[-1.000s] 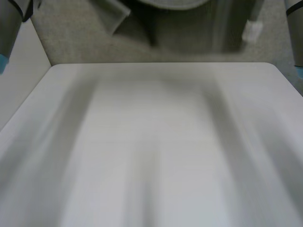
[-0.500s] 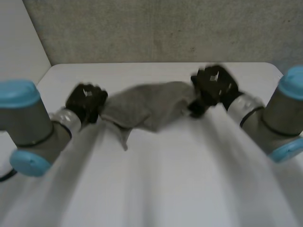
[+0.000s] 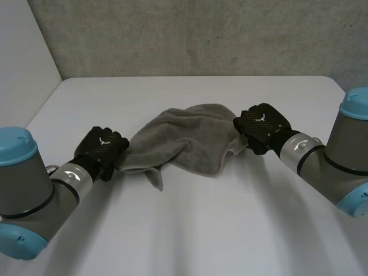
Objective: Fold the towel.
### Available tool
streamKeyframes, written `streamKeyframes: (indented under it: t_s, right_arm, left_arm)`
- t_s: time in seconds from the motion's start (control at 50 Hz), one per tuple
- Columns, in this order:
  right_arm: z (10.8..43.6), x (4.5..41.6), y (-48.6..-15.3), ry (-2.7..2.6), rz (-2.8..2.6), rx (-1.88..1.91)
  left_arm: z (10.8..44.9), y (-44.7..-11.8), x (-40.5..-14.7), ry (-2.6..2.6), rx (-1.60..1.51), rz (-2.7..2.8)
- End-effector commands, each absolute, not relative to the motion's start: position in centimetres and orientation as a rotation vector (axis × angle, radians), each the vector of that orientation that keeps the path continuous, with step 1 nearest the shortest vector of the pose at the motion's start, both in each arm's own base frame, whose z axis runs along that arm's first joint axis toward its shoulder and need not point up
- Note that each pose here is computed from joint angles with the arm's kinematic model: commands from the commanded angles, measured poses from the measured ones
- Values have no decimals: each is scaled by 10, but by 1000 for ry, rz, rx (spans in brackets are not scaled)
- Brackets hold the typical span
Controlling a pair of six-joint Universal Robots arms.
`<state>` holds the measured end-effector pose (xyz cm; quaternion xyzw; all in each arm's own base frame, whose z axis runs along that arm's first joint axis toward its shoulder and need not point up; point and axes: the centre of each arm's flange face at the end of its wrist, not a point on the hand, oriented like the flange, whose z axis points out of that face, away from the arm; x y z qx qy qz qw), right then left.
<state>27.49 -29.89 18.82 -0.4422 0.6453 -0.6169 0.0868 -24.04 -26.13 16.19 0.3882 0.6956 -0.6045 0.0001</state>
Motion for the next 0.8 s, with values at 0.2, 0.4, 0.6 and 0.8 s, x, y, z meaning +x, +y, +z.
streamKeyframes:
  t_s: [0.2, 0.4, 0.6, 0.8]
  right_arm:
    - [185, 272, -299, 1933, -1828, -1320]
    - [187, 272, -301, 1936, -1846, -1315]
    - [273, 265, -284, 1810, -2046, -1268]
    - [353, 194, -282, 2078, -2022, -1116]
  left_arm:
    - [145, -265, -239, 2229, 1229, -1839]
    - [148, -269, -241, 2215, 1226, -1856]
    - [235, -264, -237, 1969, 1099, -2130]
    - [323, -242, -210, 1882, 891, -2311]
